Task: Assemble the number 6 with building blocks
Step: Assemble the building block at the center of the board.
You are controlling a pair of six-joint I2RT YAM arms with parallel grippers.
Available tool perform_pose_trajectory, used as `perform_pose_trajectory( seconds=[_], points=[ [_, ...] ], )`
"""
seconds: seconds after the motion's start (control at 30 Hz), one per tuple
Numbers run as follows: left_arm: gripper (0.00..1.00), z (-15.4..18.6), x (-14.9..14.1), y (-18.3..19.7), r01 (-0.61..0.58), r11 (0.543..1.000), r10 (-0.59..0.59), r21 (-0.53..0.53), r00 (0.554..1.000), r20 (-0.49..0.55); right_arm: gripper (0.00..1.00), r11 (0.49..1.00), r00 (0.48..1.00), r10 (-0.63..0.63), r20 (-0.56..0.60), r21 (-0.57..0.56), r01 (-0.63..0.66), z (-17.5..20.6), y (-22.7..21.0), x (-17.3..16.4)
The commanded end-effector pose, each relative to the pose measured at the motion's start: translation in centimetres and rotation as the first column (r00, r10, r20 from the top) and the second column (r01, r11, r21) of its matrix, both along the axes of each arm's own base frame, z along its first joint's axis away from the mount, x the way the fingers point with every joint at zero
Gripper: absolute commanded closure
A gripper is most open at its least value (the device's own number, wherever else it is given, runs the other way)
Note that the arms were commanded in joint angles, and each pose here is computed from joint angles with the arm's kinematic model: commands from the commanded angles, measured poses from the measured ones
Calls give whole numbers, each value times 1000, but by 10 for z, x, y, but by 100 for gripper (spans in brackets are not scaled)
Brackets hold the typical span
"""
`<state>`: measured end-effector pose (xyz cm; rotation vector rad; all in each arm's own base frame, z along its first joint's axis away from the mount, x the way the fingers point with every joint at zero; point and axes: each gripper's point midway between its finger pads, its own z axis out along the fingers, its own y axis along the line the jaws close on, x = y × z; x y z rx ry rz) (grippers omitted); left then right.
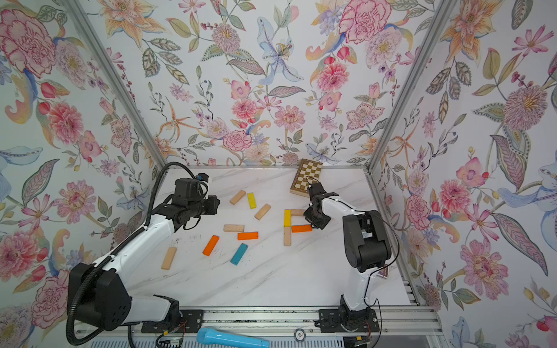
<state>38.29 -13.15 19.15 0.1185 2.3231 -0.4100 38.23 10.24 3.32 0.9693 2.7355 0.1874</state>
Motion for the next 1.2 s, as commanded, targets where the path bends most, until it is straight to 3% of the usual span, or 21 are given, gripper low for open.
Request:
perform_pose_trajectory(
  seconds=[0.0, 0.8, 1.0, 1.17],
  points=[
    [86, 3, -2, -4, 14, 1000, -14, -18, 1000, -2, 73, 1000, 997, -23, -70, 4, 23, -13, 2, -15],
    [82, -8, -5, -13, 40, 999, -41, -24, 998, -43, 72, 991, 984, -121, -128, 48, 128, -23, -9, -32],
    [82, -31, -17, -52, 133, 991, -128, 32, 984, -123, 72, 995, 994, -84, -76, 50, 88, -10, -18, -19],
    [88, -65, -34, -102, 234, 971, -216, 50, 947, -238, 72, 999, 1000, -20, 16, 25, 20, 7, -27, -14]
  ],
)
